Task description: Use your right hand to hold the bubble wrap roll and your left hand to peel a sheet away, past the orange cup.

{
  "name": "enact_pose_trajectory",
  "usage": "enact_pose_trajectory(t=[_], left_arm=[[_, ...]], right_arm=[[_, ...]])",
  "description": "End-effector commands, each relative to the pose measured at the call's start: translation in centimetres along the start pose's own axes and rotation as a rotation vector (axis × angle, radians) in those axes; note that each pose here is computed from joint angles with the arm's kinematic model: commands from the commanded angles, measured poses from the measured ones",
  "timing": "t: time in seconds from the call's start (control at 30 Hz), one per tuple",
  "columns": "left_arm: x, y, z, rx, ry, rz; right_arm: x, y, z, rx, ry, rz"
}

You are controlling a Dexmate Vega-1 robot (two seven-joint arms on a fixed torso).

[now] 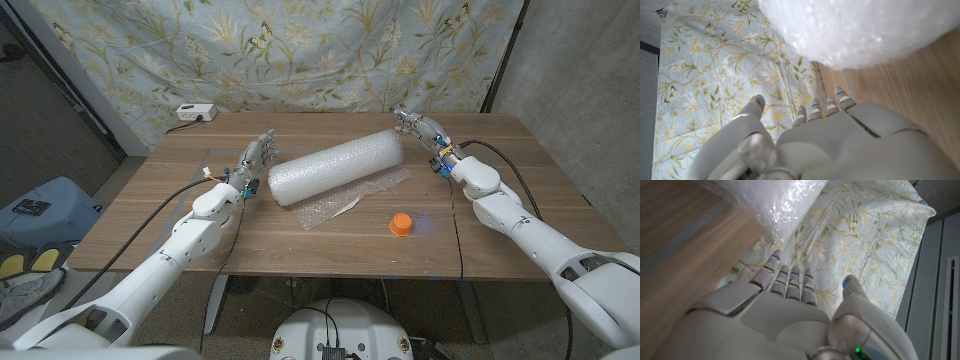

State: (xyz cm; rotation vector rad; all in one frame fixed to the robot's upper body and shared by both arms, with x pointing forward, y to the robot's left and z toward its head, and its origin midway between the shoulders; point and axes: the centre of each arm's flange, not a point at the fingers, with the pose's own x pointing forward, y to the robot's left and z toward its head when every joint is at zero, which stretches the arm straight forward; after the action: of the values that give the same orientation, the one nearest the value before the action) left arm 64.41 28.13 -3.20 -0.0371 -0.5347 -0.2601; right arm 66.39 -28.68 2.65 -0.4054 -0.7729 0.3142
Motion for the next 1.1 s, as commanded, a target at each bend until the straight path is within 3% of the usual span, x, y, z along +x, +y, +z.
enact_pose_trajectory(t=[0.03, 0.53, 1.1], left_arm=[[-0.3, -0.5, -0.3, -0.012, -0.003, 0.008], [-1.9, -1.0, -0.2, -0.019, -0.013, 0.027], [-2.1, -1.6, 0.9, -0.014, -0.033, 0.022]], right_arm=[[-0.4, -0.2, 4.0, -0.126, -0.11, 0.064], [-0.6, 1.4, 6.6, -0.239, -0.194, 0.156], [0.4, 2.7, 9.0, -0.359, -0.282, 0.253]])
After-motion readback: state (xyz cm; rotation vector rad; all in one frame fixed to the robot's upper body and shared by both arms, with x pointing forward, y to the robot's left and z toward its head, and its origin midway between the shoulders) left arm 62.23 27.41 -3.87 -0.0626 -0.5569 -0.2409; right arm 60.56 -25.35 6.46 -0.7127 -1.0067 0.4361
